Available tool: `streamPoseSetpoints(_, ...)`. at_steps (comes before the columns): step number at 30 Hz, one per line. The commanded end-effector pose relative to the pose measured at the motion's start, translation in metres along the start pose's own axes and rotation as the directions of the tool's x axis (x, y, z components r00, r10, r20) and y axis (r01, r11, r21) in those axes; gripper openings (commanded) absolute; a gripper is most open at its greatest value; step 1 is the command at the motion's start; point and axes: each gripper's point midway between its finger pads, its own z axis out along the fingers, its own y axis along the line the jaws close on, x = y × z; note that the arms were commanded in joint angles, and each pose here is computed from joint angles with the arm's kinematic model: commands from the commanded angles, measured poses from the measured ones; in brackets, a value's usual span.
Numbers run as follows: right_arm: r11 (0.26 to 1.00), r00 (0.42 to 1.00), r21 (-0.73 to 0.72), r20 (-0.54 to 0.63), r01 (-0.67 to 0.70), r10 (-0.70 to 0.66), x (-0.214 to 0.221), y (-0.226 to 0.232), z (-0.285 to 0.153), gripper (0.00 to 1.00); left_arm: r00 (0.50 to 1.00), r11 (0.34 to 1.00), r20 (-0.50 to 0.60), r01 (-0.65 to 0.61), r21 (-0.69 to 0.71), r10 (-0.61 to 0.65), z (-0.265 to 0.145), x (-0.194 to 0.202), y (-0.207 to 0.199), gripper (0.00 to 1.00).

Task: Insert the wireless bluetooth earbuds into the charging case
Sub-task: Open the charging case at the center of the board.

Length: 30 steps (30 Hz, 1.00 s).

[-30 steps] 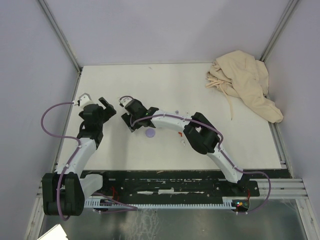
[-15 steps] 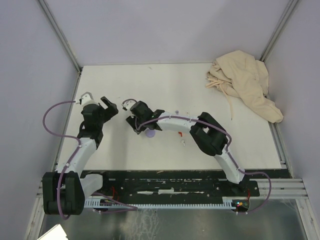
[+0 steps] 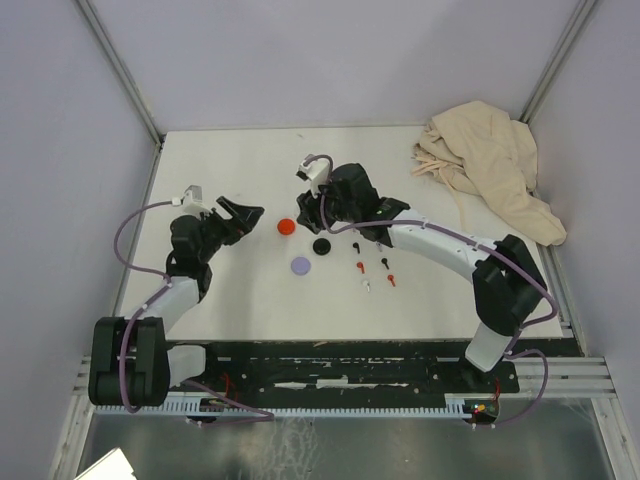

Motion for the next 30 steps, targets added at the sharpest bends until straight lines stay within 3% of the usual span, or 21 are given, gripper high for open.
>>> streamPoseSetpoints(1, 0.989, 0.996, -0.138, 0.078, 0.053, -0.042, -0.013, 0.019, -0.018, 0.25, 0.995, 0.956, -0.005, 0.096, 0.279, -0.099, -0.008, -0.005, -0.055, 0.92)
streamPoseSetpoints(16, 0.958, 0.999, -0.281, 0.018, 0.054, -0.051, 0.009, 0.042, -0.022, 0.25, 0.977, 0.895, -0.188, 0.172, 0.413, -0.101, -0.006, 0.051, -0.106, 0.77)
streamPoseSetpoints(23, 0.955, 0.998, -0.292, -0.003, 0.057, -0.061, 0.013, 0.044, -0.02, 0.25, 0.96, 0.856, -0.246, 0.237, 0.459, -0.134, -0.005, 0.065, -0.11, 0.63)
streamPoseSetpoints(30, 0.954, 0.997, -0.293, -0.02, 0.064, -0.073, 0.017, 0.042, -0.019, 0.25, 0.958, 0.851, -0.259, 0.235, 0.47, -0.122, -0.007, 0.069, -0.113, 0.62)
